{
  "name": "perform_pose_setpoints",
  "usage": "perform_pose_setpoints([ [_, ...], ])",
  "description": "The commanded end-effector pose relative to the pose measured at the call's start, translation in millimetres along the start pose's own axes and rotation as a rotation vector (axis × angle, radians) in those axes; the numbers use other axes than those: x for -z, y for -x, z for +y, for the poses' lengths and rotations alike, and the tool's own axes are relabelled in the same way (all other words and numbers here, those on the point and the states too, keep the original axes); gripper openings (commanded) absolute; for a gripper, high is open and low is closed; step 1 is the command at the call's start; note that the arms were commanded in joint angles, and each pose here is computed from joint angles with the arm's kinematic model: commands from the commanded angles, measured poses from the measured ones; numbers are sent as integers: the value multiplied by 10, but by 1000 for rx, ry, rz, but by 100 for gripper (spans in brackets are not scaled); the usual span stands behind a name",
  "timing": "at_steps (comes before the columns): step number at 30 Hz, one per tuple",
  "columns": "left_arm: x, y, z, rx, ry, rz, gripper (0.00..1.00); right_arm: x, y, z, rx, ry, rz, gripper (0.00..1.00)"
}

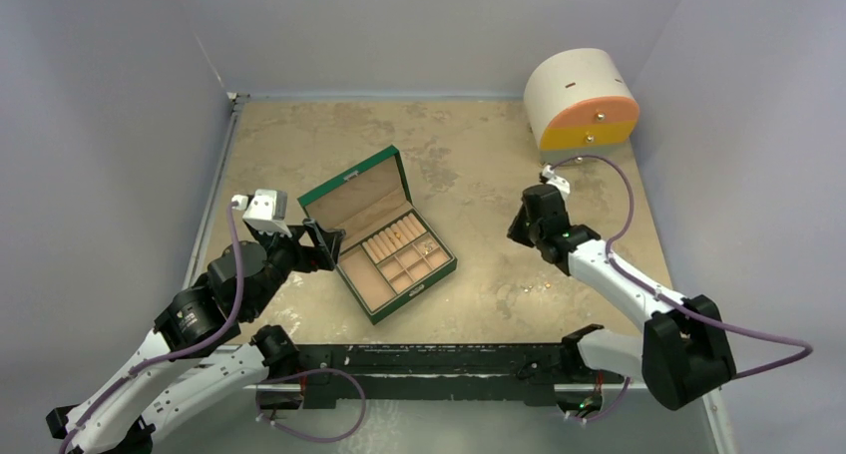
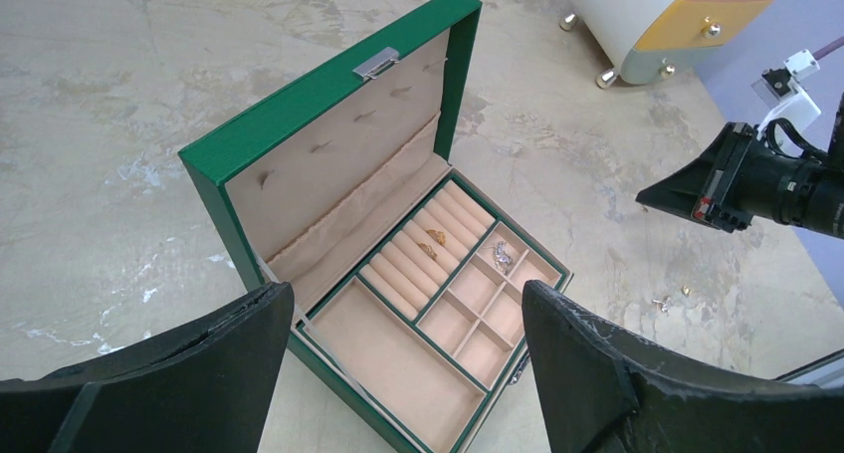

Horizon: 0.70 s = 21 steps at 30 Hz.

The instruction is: Organize the mixed jewelry

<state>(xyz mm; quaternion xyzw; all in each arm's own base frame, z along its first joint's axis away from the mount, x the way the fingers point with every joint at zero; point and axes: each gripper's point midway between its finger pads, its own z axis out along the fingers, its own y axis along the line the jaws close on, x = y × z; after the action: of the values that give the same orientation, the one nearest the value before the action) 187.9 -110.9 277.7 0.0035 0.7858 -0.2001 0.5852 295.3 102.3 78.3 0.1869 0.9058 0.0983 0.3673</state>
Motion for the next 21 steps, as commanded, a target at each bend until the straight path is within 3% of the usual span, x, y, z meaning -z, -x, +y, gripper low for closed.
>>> perform_pose_setpoints([
  [1, -8, 85, -27, -1, -10, -29, 85, 236, 110, 648, 98, 202, -56, 0],
  [10, 3, 95, -23, 1, -12, -34, 85, 505, -94, 1454, 265, 502, -78, 0],
  [21, 3, 96, -25, 1, -14, -34, 85, 669, -556, 2113, 434, 707, -50, 0],
])
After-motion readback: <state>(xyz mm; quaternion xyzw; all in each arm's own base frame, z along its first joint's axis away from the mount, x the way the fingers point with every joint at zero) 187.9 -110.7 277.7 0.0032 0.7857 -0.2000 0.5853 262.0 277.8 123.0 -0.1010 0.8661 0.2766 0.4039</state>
